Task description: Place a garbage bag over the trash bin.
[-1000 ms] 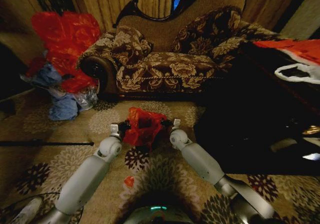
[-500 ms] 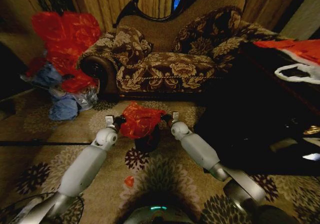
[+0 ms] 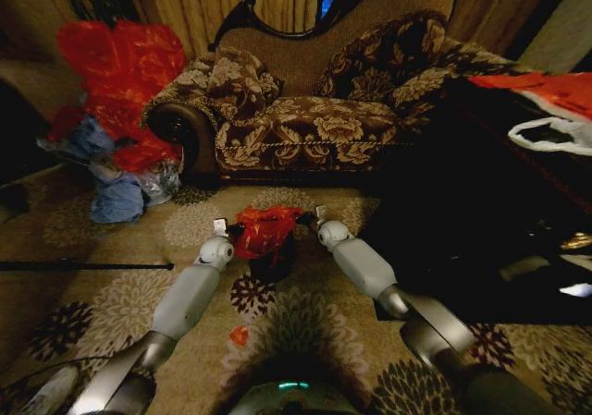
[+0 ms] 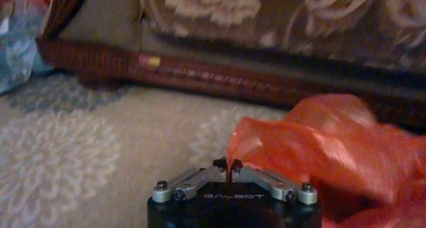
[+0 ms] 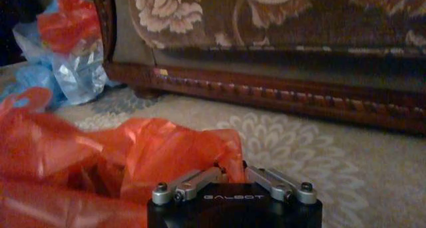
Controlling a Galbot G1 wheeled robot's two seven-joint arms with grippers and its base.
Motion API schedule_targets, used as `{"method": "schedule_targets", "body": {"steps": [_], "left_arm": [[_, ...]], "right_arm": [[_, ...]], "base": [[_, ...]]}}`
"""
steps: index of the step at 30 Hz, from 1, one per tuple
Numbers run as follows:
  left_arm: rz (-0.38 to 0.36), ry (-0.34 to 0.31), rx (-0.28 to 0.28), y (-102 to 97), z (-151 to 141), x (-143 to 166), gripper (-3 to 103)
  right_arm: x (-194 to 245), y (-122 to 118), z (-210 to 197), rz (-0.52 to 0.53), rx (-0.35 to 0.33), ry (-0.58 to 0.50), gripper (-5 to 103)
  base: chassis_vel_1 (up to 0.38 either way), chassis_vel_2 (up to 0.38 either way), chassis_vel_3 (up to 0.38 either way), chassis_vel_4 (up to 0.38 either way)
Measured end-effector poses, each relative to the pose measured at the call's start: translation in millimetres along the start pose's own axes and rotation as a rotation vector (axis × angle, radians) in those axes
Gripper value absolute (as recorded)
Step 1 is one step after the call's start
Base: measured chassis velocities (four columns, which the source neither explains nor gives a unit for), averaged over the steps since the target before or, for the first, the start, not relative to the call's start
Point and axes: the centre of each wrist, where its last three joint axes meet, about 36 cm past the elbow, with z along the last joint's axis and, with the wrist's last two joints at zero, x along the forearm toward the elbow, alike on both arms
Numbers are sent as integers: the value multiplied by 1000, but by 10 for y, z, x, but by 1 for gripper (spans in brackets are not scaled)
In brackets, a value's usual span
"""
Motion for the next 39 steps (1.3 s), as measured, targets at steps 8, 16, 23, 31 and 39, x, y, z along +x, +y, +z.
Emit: {"method": "schedule_targets", "body": {"steps": [8, 16, 23, 31, 39], "left_arm": [[-122, -36, 28, 7, -62, -84, 0], [-170, -38, 49, 52, -10, 62, 0], [-202, 17, 48, 154, 48, 130, 0], [-184, 8, 44, 189, 83, 336, 0], [-131, -17, 38, 58, 126, 553, 0]], "right_arm": [[-193, 96, -58, 66, -33, 18, 0], [3, 2, 21, 102, 1, 36, 0], [125, -139, 149, 117, -2, 69, 0], [345, -45, 230, 96, -10, 64, -2], [699, 327, 186, 100, -203, 71, 25]], "base": [[0, 0, 0, 0], [0, 0, 0, 0], [0, 0, 0, 0], [0, 0, 0, 0], [0, 0, 0, 0]]}}
